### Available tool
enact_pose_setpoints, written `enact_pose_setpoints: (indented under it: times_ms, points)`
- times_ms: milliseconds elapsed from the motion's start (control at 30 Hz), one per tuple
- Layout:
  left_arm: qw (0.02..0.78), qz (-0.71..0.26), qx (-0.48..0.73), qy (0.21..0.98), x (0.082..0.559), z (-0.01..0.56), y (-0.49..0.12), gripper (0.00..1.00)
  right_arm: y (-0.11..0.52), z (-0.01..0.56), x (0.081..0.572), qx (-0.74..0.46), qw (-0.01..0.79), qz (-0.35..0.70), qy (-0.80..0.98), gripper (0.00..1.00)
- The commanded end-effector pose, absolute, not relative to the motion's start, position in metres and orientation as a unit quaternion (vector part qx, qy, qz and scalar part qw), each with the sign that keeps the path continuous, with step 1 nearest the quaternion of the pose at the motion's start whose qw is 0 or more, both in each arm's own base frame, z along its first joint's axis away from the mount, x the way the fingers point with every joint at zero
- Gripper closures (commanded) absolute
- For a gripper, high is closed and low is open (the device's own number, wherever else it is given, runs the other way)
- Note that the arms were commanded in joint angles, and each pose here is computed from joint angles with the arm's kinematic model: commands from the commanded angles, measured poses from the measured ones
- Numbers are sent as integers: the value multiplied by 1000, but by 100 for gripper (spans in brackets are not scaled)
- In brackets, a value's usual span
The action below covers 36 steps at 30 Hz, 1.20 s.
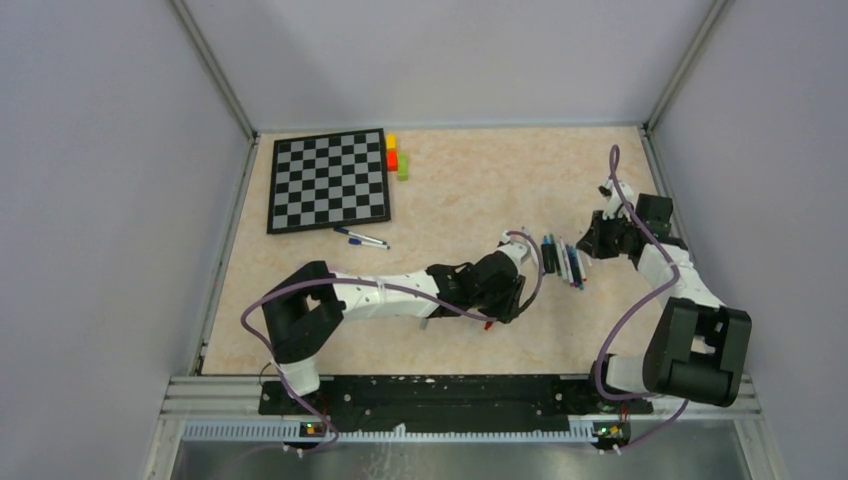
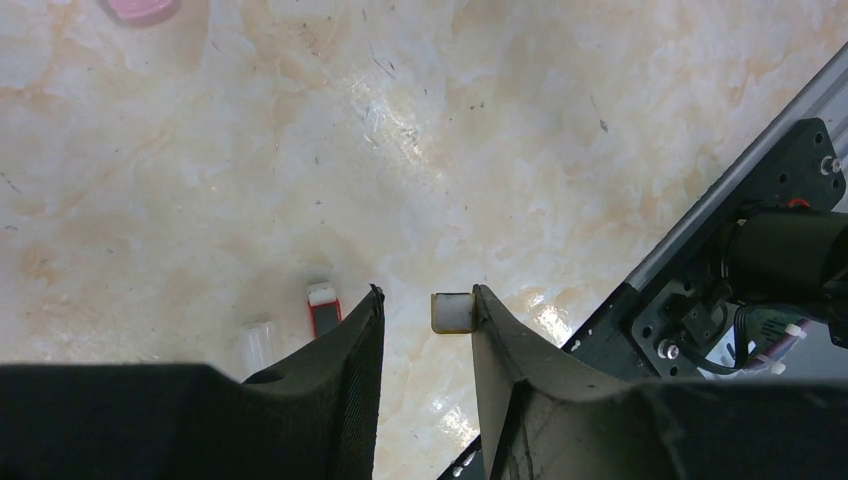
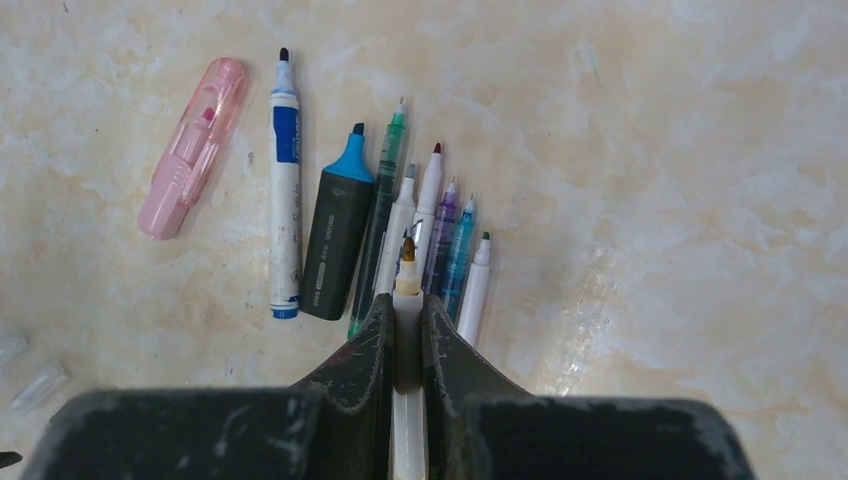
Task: Open the pen caps
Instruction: Place the pen cap at the center of the board.
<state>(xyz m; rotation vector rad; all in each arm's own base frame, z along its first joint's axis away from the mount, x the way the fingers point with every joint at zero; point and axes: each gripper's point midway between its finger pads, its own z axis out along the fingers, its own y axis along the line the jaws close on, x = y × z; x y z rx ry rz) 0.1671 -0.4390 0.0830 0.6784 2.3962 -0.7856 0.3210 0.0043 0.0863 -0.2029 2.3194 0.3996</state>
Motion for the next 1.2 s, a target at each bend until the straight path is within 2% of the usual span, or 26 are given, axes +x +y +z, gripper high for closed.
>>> enact_pose_setpoints:
  times_ms: [0,200,267,333,767,1000,1167]
  points:
    - [278,-311,260,871,167,96,-445,59,-5,92,332,-71,396,142,904,100]
    - [254,-294,269,881,164,77,-443,58,-8,90,331,-67,393,142,906,100]
    - [249,-285,272,885,164,71,-443,50,-8,89,331,-67,392,143,906,100]
    - [243,-277,275,888,164,64,-443,47,-7,90,331,-68,392,145,906,100]
    - [239,-258,277,894,168,52,-443,50,-5,90,331,-71,392,152,905,100]
    - [236,-254,272,898,170,51,-444,57,-4,90,331,-71,391,154,905,100]
    - [244,-247,257,902,172,55,-439,70,-3,89,331,-71,390,156,905,100]
